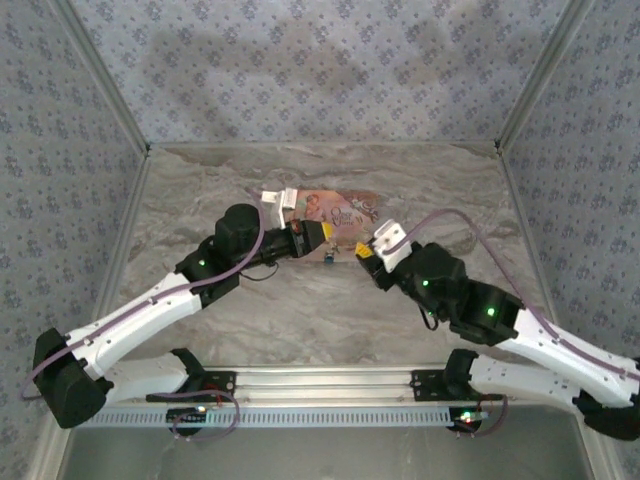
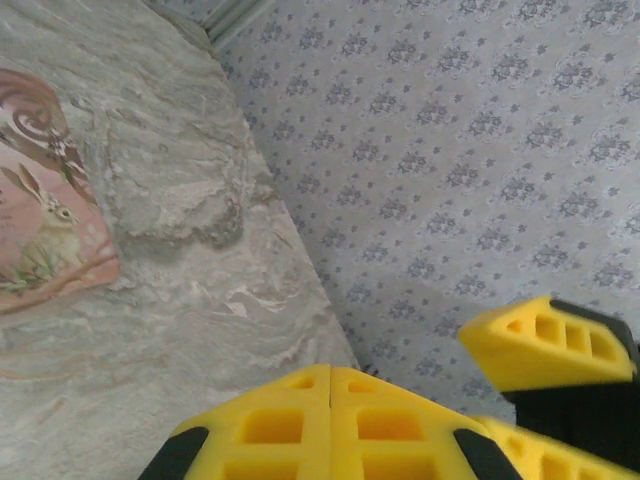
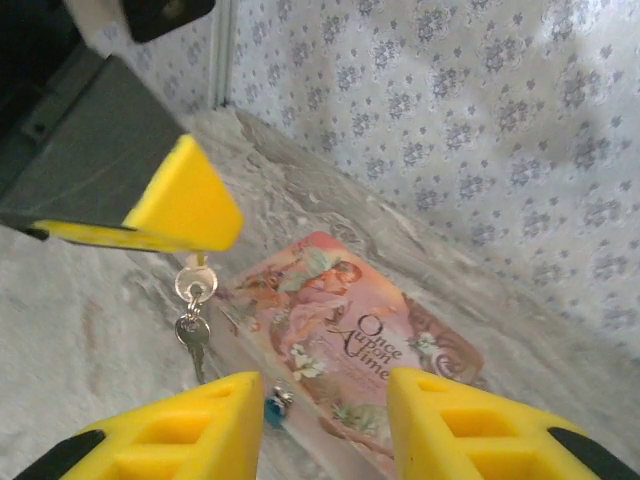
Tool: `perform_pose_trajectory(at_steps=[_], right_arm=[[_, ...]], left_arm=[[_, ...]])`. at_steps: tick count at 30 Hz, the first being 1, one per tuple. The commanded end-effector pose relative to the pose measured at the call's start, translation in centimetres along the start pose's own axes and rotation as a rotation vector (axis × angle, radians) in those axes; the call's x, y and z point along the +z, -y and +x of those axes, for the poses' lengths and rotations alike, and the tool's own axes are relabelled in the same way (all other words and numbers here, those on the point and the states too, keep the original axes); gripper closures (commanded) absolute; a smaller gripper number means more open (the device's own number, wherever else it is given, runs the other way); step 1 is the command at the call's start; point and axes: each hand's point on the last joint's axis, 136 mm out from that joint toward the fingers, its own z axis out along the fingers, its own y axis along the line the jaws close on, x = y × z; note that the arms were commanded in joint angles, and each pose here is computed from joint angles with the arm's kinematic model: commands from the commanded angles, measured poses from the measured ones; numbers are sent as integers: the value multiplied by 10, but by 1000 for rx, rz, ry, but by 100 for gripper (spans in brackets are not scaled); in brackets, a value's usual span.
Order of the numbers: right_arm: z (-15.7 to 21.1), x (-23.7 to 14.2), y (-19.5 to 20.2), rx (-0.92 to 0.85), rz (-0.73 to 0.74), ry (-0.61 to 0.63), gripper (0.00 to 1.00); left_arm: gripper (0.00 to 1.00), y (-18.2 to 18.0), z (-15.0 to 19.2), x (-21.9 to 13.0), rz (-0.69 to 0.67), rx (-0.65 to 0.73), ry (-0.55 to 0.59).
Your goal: Unlock a padlock with a key
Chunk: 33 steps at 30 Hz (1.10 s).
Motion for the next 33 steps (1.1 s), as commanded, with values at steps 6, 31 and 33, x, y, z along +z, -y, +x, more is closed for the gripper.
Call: perform_pose_trajectory(at_steps=[6, 31, 33], right_arm=[[-5, 8, -24, 563, -423, 4, 60], [-37, 4, -21, 880, -711, 196, 55], [-36, 3, -23, 874, -718, 191, 56]], left_arm=[[100, 37, -21, -6, 123, 167, 52], [100, 84, -11, -2, 325, 222, 37], [100, 85, -12, -3, 328, 224, 41]])
